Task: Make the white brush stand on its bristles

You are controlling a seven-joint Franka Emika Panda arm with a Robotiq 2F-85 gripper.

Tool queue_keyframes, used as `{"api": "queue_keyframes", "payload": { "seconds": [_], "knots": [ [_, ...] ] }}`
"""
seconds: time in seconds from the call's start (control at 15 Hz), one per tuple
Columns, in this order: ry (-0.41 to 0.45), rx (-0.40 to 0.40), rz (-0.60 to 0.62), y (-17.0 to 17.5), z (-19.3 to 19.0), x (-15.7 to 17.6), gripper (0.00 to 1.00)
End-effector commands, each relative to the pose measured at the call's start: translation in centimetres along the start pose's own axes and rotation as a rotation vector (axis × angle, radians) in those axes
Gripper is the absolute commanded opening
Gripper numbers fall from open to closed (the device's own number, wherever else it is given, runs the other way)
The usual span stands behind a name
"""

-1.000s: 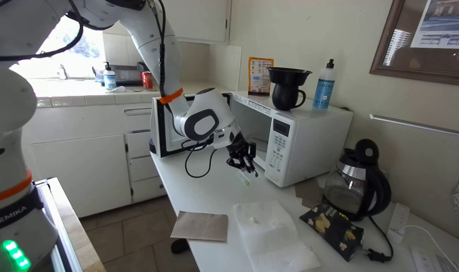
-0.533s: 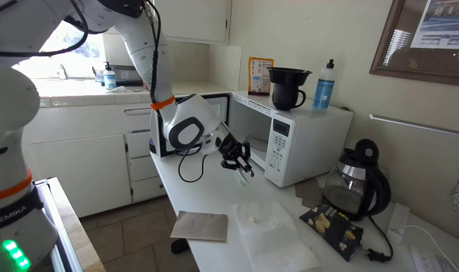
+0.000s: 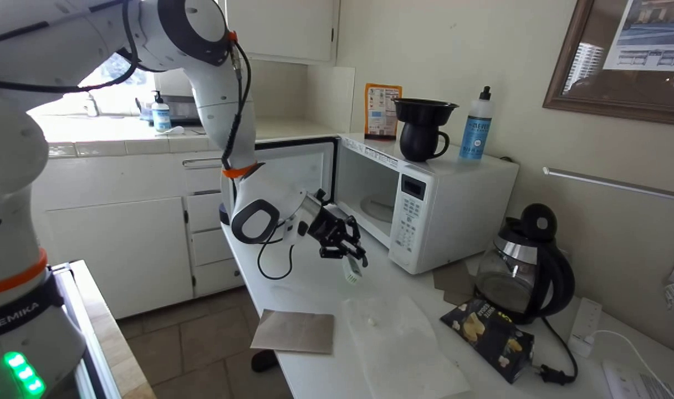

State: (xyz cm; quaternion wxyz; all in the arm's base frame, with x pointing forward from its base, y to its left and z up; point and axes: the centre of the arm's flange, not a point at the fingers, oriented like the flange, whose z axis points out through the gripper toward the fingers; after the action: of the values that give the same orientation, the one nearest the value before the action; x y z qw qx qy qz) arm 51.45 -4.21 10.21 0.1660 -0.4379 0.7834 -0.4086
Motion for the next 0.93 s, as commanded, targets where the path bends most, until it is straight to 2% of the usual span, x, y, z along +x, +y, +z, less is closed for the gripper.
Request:
{"api": "queue_keyframes", "payload": {
  "seconds": [0.0,0.67,0.73,0.8,0.87],
  "knots": [
    [-0.001,0.061,0.022,1.8,1.8,-0.5,0.05],
    [0.018,0.121,0.006,3.2,4.4,-0.8,0.05],
    [0.019,0.13,0.002,3.2,4.4,-0.9,0.3],
    [0.02,0.137,0.001,3.2,4.4,-0.9,0.37],
    [0.021,0.143,-0.003,3.1,4.3,-1.0,0.51]
  ]
}}
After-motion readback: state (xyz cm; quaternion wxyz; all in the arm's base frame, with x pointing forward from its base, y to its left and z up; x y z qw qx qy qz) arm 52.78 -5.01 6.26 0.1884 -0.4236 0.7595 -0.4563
